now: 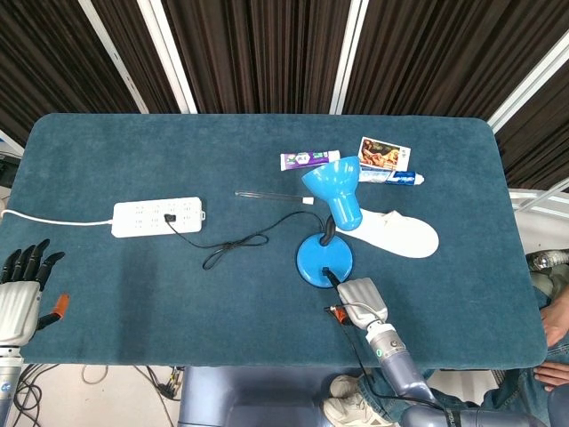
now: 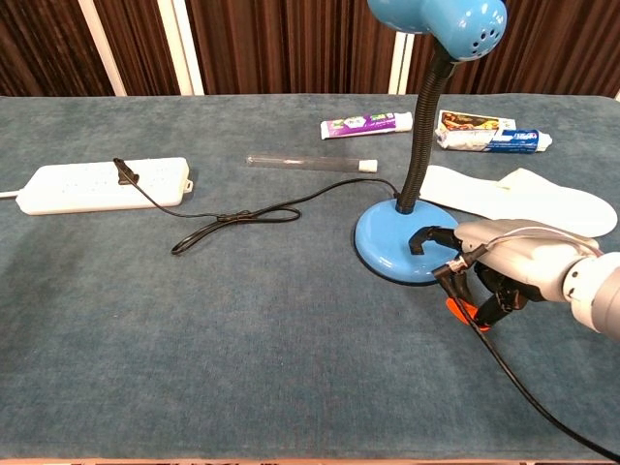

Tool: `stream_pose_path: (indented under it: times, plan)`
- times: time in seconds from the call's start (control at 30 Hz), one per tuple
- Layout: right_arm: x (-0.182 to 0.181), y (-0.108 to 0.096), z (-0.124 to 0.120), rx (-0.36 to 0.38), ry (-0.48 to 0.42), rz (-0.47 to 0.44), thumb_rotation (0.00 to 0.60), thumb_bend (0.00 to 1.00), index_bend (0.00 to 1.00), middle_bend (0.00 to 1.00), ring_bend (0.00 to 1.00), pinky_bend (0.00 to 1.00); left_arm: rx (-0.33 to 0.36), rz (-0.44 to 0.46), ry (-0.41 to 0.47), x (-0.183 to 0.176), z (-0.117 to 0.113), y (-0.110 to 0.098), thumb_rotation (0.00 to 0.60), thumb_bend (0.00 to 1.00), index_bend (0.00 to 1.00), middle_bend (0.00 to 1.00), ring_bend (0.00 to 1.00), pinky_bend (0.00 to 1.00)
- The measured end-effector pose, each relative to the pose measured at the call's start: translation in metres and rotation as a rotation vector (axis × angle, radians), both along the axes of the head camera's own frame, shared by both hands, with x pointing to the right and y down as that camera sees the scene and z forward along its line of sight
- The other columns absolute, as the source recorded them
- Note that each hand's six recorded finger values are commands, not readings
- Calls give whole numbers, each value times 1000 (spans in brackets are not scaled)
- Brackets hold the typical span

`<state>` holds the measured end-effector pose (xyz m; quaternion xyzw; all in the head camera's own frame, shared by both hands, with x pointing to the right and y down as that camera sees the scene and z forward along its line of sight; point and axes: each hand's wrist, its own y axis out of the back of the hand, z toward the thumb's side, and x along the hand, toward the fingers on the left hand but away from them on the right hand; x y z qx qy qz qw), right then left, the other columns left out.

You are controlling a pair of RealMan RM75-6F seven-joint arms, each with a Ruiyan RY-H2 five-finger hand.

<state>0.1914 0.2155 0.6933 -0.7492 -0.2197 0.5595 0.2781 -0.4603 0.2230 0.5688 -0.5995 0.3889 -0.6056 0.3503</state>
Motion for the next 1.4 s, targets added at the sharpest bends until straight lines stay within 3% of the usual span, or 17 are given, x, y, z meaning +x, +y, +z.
stream_pose_path:
  times: [1.03, 1.1, 1.2, 1.4]
  plan:
    - [17, 12, 13, -50, 55, 0, 600, 518, 207, 635, 791, 1000, 0, 0, 1, 0, 0, 0, 600, 372, 162, 0, 0, 0]
    - [17, 10, 13, -45, 51, 5, 600, 518, 181, 626, 767, 1000, 0, 0, 0, 0, 0, 0, 600, 372, 162, 0, 0, 0]
    - [17, 3, 7, -20, 41, 23, 600, 511, 140, 535, 663, 1000, 2, -2, 1, 0, 0, -1, 600, 372, 162, 0, 0, 0]
    - [29, -18, -28, 106, 10, 88, 600, 363, 73, 306, 398, 1000, 1, -2, 4, 0, -1, -1, 600, 372, 162, 0, 0, 0]
